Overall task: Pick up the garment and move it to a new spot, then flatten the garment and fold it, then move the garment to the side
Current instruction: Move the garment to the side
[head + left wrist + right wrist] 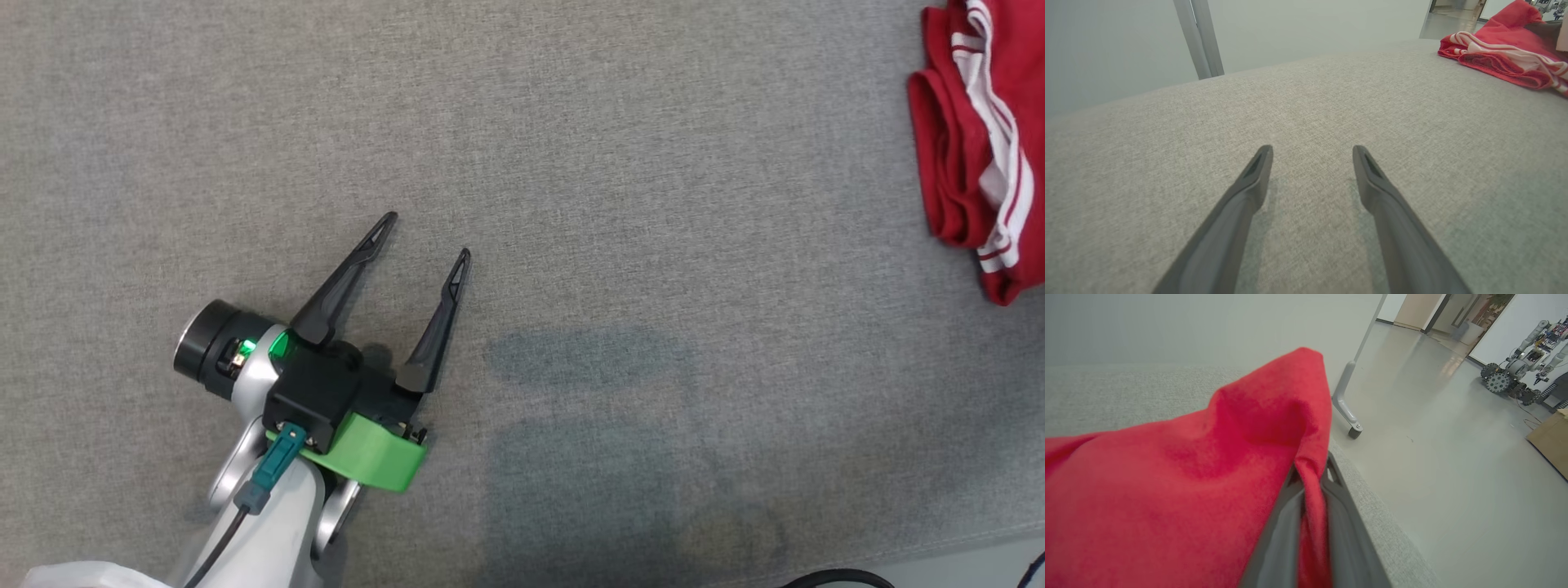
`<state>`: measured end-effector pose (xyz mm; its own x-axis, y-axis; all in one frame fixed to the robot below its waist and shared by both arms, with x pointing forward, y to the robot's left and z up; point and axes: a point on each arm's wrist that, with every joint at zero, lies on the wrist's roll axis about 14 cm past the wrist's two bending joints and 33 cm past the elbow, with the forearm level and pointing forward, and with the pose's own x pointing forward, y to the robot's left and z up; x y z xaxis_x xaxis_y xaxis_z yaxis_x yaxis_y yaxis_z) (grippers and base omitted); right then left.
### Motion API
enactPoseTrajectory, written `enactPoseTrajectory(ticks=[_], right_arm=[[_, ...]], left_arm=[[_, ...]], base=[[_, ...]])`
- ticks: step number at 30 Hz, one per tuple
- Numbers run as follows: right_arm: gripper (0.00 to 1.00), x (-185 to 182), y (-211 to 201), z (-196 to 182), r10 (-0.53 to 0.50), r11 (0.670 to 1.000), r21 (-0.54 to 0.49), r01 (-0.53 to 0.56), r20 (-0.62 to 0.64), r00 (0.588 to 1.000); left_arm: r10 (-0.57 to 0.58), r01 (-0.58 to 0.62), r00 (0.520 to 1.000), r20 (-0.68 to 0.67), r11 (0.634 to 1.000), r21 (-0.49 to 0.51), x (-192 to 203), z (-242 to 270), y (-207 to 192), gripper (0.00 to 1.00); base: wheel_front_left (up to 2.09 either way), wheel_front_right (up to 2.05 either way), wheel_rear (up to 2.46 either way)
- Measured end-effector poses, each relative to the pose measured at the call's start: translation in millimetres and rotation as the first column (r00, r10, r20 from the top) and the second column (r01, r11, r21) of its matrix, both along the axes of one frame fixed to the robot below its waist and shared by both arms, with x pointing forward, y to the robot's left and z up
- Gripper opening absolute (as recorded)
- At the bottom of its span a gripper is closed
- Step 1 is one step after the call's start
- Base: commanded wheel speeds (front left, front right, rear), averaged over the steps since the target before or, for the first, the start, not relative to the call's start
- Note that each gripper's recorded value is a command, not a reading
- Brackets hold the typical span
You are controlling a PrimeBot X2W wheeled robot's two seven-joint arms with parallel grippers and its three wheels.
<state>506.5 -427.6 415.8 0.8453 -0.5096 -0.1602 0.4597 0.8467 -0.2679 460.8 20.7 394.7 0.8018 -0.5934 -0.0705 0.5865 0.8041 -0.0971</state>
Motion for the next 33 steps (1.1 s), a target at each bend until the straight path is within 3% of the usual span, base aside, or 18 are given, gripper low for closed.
enactPoseTrajectory(ticks=[1, 2, 10, 19, 24, 33], right_arm=[[0.87, 1, -1, 0, 0.0, 1.0, -0.014, 0.0, -0.004, 1.0], [1.0, 2, -3, 1, -0.002, 1.0, -0.022, 0.002, -0.005, 1.0], [1.0, 12, -3, 48, 0.03, 0.995, -0.096, -0.02, 0.102, 0.994], [1.0, 24, 80, 74, 0.257, 0.966, -0.042, -0.254, 0.215, 0.942], [1.0, 8, 139, 60, 0.366, 0.925, 0.023, -0.379, 0.208, 0.907], [1.0, -30, 208, 52, 0.459, 0.852, 0.153, -0.501, 0.242, 0.855]], left_arm=[[0.006, -0.006, 1.0, -0.002, 1.0, 0.002, 1, -1, 2, 1.0], [0.01, -0.01, 1.0, -0.003, 1.0, 0.003, 1, -2, 3, 1.0], [0.031, -0.031, 0.999, 0.009, 1.0, 0.007, 0, 7, 7, 1.0], [0.129, -0.128, 0.992, 0.014, 0.992, -0.008, -8, 29, 26, 1.0], [0.202, -0.202, 0.979, 0.014, 0.979, -0.003, -19, 39, 45, 1.0], [0.35, -0.35, 0.937, 0.001, 0.936, 0.02, -47, 48, 90, 1.0]], base=[[0.0, 0.0, 0.0], [0.0, 0.0, 0.0], [0.0, 0.0, 0.0], [0.0, 0.0, 0.0], [0.0, 0.0, 0.0], [0.0, 0.0, 0.0]])
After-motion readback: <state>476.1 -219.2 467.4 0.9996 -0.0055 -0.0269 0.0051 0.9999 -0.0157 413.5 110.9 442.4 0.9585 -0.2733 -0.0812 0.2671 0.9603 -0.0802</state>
